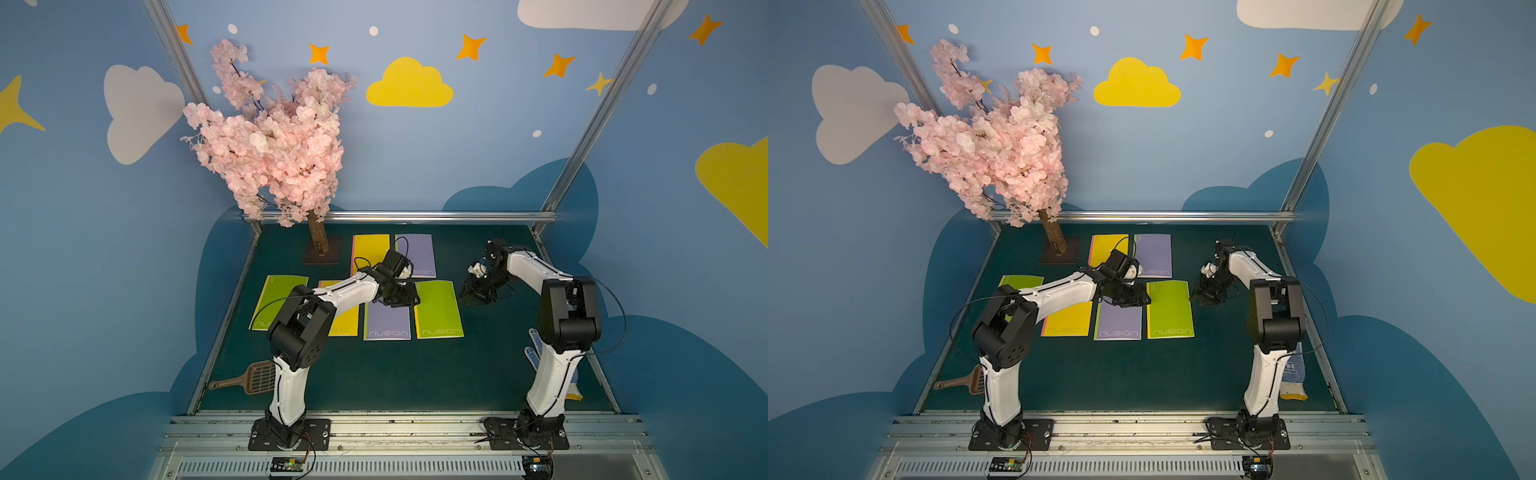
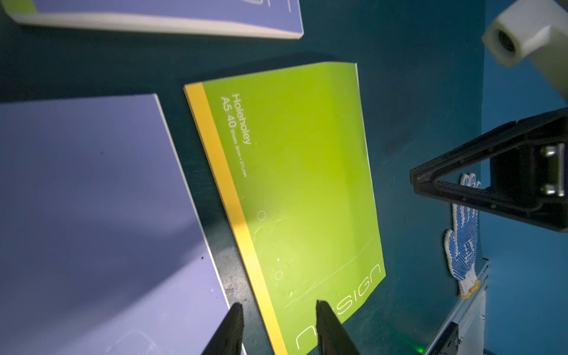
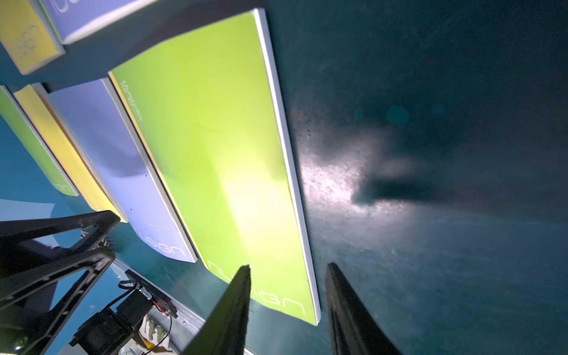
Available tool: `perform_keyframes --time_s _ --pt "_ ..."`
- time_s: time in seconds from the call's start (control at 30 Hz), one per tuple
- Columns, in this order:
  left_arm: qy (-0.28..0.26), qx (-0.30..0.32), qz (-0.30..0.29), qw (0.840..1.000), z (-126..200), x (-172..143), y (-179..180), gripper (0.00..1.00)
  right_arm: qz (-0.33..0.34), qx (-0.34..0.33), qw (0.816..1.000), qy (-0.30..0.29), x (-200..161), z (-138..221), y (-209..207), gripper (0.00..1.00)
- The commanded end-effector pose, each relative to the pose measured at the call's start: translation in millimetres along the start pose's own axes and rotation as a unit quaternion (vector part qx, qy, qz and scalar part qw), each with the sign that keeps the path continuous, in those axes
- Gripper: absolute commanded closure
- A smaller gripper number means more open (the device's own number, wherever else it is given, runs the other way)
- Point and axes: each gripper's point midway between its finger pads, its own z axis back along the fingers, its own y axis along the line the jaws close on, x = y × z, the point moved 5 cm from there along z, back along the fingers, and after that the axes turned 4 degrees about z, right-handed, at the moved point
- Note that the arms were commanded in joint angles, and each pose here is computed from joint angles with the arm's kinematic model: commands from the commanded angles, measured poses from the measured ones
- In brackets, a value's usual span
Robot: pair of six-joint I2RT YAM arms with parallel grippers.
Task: Close the notebook
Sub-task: Adjust the notebook at the center of the board, then reset both arms
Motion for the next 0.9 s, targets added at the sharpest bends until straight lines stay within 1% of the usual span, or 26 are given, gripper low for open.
perform_keyframes --time_s 0.0,0.1,0.33,0.43,0.5,0.57,0.7,0.83,0.87 --pt "-0.038 0.036 -0.028 0.998 26.0 11.5 -3.4 0.56 0.016 -0.006 1.0 -0.025 2.2 22.9 8.3 0.55" --pt "-0.053 0.055 -0.039 0.996 36.5 13.9 -2.7 0.55 0.021 -0.012 0.999 -0.044 4.0 33.0 9.8 0.51" --pt "-0.077 0.055 -0.059 0.994 60.2 19.8 -12.4 0.46 0.03 -0.019 0.993 -0.109 6.6 63.8 15.2 0.38" --pt "-0.086 0.061 -0.073 0.992 69.4 21.6 -15.1 0.44 0.035 -0.018 0.99 -0.136 7.2 78.0 18.3 0.35" --pt "-0.093 0.066 -0.082 0.99 76.5 23.7 -16.7 0.42 0.037 -0.018 0.988 -0.15 7.5 86.6 19.3 0.3" --pt "-0.103 0.071 -0.094 0.988 84.7 25.7 -18.3 0.4 0.038 -0.017 0.986 -0.164 7.6 94.9 20.0 0.29" --pt "-0.133 0.074 -0.115 0.982 105.7 29.6 -21.4 0.35 0.043 -0.012 0.978 -0.205 5.4 116.1 22.1 0.25" --pt "-0.162 0.083 -0.131 0.975 127.9 32.7 -19.1 0.29 0.051 -0.016 0.968 -0.243 2.6 138.0 22.7 0.16" --pt "-0.169 0.087 -0.133 0.973 133.5 33.3 -17.5 0.26 0.039 -0.023 0.967 -0.252 2.9 142.6 20.6 0.14"
